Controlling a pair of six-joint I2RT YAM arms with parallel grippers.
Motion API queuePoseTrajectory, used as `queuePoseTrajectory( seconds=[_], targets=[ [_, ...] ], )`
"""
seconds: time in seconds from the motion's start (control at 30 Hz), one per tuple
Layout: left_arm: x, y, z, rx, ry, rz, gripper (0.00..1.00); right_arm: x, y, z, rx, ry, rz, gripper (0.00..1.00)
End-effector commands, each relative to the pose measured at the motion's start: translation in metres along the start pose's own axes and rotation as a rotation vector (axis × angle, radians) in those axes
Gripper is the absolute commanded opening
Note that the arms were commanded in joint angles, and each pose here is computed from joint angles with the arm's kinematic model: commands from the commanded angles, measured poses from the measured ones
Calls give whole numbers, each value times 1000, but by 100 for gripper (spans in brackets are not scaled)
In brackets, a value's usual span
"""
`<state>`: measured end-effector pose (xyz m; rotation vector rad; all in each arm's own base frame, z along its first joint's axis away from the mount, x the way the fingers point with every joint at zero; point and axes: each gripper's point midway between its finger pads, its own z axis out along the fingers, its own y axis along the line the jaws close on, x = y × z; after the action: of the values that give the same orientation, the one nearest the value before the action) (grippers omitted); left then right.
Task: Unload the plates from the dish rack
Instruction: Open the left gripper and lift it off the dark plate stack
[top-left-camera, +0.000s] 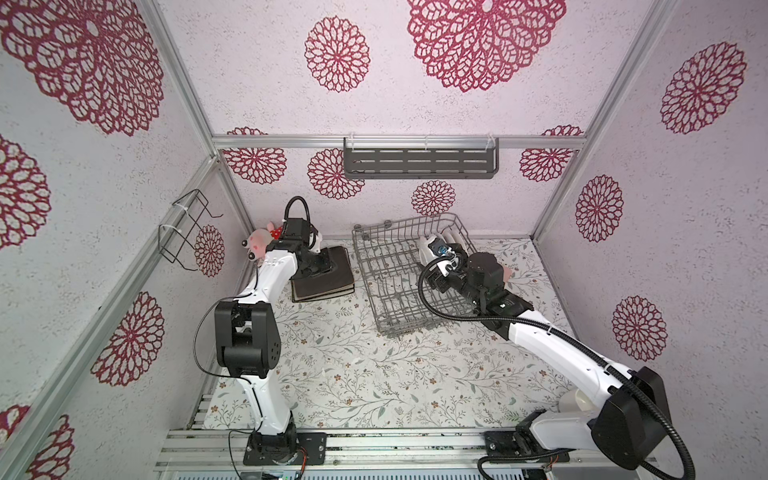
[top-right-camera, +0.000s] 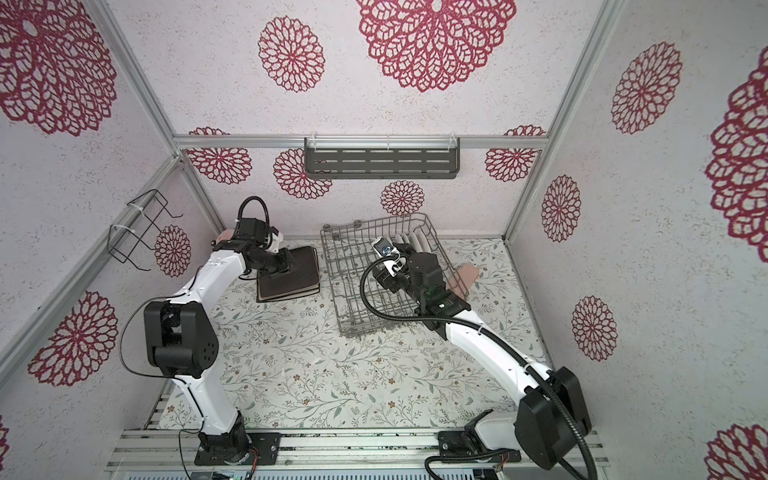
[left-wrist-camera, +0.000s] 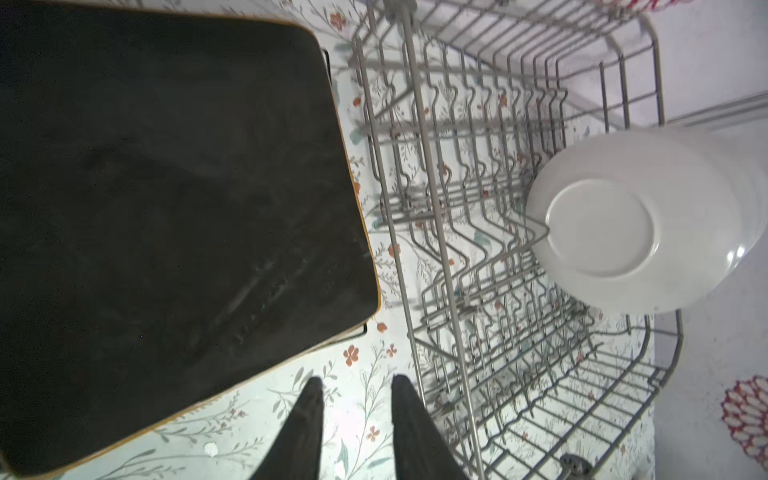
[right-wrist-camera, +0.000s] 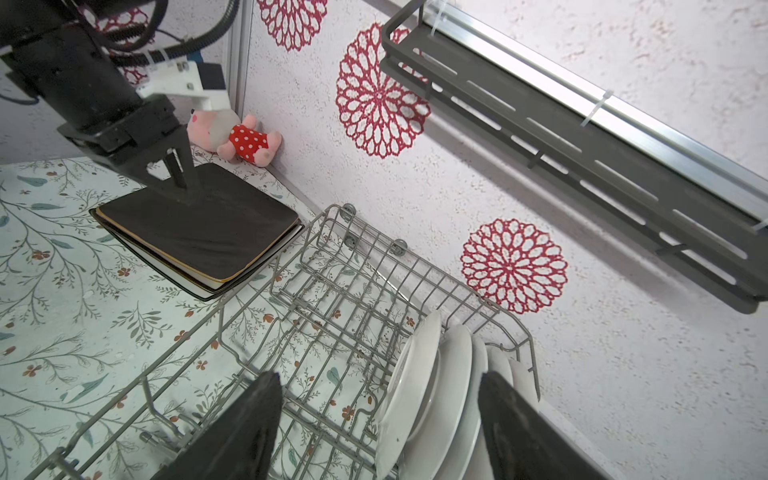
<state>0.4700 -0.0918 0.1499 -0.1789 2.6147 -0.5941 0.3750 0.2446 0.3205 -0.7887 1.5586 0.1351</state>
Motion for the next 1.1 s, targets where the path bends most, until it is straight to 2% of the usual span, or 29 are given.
queuePoseTrajectory(
  seconds=[0.0, 0.17, 0.27, 0.47, 1.07],
  targets=[
    [15, -5, -13, 11, 13, 32, 27, -3, -9, -11, 37, -9, 25, 78],
    [44, 18, -4, -54, 85, 33, 18, 2, -12, -14, 59, 1, 20, 77],
    [49, 20, -1, -54, 88, 27, 9, 4, -12, -12, 61, 6, 25, 77],
    [53, 25, 4, -65, 100, 30, 0, 8, -11, -10, 67, 13, 27, 77],
    [61, 79, 4, -159, 134, -25, 0, 14, -13, -2, 83, 28, 16, 77]
  ],
)
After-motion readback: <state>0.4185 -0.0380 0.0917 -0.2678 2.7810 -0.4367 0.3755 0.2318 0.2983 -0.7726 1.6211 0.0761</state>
